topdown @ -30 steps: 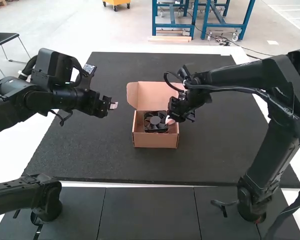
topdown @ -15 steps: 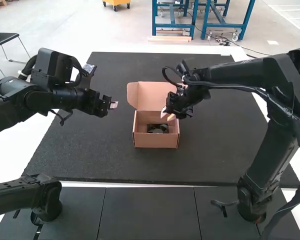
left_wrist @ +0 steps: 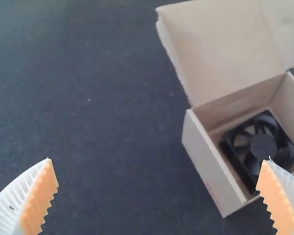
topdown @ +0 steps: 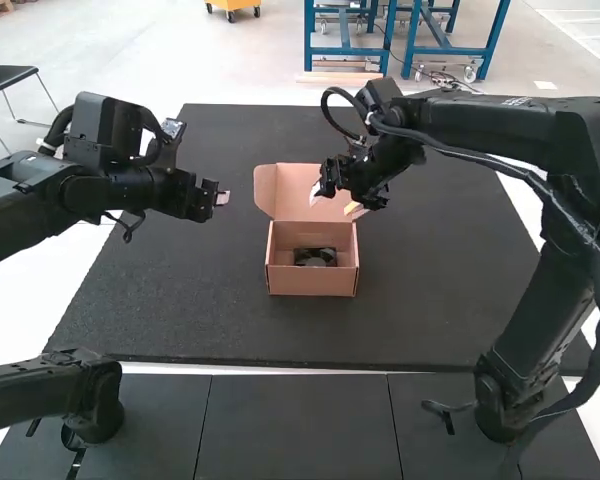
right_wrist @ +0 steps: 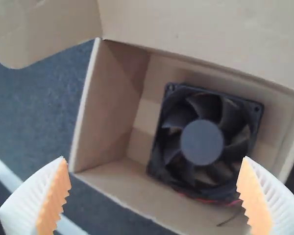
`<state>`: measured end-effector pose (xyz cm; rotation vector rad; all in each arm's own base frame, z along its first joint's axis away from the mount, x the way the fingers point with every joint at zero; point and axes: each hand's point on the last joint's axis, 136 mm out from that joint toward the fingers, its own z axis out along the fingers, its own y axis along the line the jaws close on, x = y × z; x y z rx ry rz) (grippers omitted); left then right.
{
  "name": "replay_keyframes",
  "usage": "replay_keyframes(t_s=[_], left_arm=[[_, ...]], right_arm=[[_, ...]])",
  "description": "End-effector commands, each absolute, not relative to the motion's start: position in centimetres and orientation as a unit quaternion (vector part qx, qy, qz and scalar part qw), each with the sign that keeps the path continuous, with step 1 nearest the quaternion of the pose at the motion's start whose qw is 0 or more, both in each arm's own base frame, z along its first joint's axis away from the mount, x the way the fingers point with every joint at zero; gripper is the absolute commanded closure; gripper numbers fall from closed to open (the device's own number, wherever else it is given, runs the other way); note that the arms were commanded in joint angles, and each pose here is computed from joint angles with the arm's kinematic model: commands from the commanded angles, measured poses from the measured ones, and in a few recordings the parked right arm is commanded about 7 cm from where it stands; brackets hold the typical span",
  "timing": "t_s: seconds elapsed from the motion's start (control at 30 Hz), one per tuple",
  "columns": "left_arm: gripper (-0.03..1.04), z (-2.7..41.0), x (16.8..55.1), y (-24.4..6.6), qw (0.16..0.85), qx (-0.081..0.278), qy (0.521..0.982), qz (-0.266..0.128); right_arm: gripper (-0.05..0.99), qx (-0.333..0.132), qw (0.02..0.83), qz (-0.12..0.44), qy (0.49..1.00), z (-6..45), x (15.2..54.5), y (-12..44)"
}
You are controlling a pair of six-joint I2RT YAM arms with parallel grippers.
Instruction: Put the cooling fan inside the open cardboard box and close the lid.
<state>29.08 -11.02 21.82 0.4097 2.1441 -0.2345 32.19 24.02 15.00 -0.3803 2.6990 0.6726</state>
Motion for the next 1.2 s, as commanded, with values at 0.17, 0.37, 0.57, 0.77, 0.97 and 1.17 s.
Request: replay_keyframes(t_s=[0.17,0.37,0.57,0.77,0.97,1.17], left_arm=[[0.05,21.0,32.4,-9.4,0.453,0.133,0.879,-0.064],[0.05,20.3,34.2,-10.1,0.455,0.139,0.877,-0.063],[0.04,19.4,35.8,-10.6,0.449,0.141,0.88,-0.062],[0.04,18.9,37.4,-11.1,0.449,0.144,0.88,-0.06],[0.04,18.3,38.5,-11.3,0.447,0.142,0.881,-0.057],[0.04,18.0,39.5,-11.4,0.445,0.14,0.883,-0.052]], right_arm=[[0.04,-0.184,0.274,0.151,0.932,18.0,32.0,19.7],[0.03,-0.145,0.331,0.155,0.919,18.9,33.3,17.2],[0.03,-0.104,0.362,0.144,0.915,18.9,35.0,14.0],[0.03,-0.091,0.381,0.141,0.909,19.0,36.1,12.8],[0.03,-0.087,0.386,0.143,0.907,18.5,36.8,12.9],[0.03,-0.077,0.385,0.159,0.906,17.8,38.0,13.6]])
